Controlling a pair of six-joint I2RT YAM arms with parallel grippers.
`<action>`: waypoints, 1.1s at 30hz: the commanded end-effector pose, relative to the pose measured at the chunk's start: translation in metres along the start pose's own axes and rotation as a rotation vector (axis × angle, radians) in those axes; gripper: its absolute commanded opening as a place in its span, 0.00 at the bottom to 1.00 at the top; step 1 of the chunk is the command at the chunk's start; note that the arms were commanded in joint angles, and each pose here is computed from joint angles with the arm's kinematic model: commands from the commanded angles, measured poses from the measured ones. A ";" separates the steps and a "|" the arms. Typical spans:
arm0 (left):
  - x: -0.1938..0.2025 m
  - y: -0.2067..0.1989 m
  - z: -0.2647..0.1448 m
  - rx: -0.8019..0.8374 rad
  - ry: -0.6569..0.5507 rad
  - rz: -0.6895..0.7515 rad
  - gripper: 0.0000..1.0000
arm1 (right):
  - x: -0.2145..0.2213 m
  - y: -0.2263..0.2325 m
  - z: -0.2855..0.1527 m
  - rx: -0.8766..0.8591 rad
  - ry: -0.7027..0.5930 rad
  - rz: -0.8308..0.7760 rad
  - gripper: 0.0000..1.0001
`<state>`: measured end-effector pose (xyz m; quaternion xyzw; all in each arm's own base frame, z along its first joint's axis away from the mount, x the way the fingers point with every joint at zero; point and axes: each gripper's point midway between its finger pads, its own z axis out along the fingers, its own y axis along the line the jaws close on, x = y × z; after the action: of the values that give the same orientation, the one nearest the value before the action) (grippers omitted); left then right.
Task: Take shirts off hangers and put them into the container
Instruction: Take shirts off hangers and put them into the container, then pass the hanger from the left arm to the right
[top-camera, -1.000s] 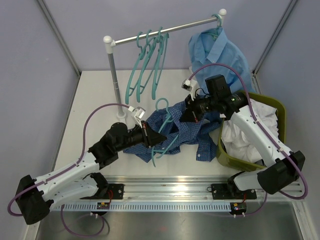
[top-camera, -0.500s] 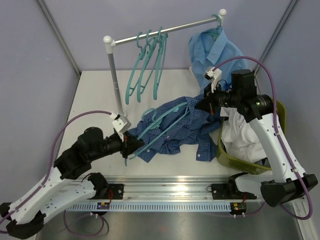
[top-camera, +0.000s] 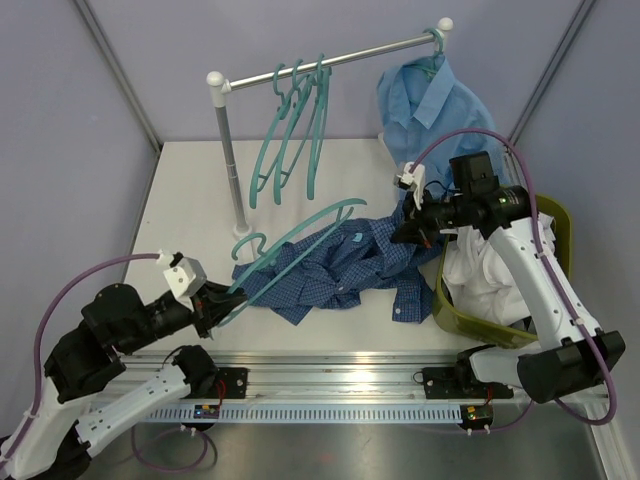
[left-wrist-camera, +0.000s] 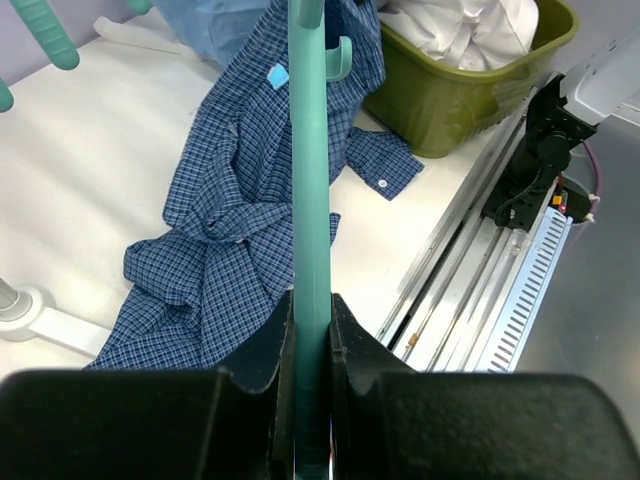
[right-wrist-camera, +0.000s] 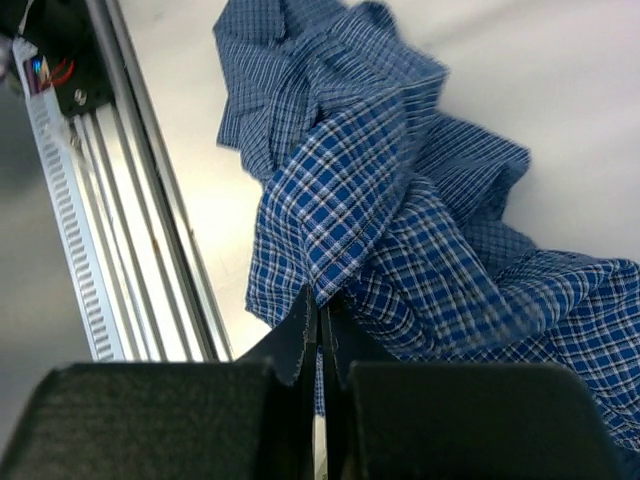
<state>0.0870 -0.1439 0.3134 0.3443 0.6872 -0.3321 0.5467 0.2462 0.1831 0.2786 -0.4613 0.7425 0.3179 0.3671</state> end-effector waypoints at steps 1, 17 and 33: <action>-0.019 0.007 0.010 -0.033 -0.062 0.009 0.00 | 0.028 0.018 0.013 -0.145 0.065 -0.088 0.00; -0.009 0.008 0.073 0.013 0.068 -0.016 0.00 | 0.039 0.062 -0.021 -0.148 0.178 -0.547 0.58; 0.004 -0.033 0.096 0.377 0.179 0.215 0.03 | 0.000 0.093 -0.028 -0.340 0.024 -0.531 0.68</action>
<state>0.1170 -0.2268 0.2599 0.5084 0.6824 -0.3276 0.4105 0.1731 0.1946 0.3147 -0.7071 0.5223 0.2650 0.3962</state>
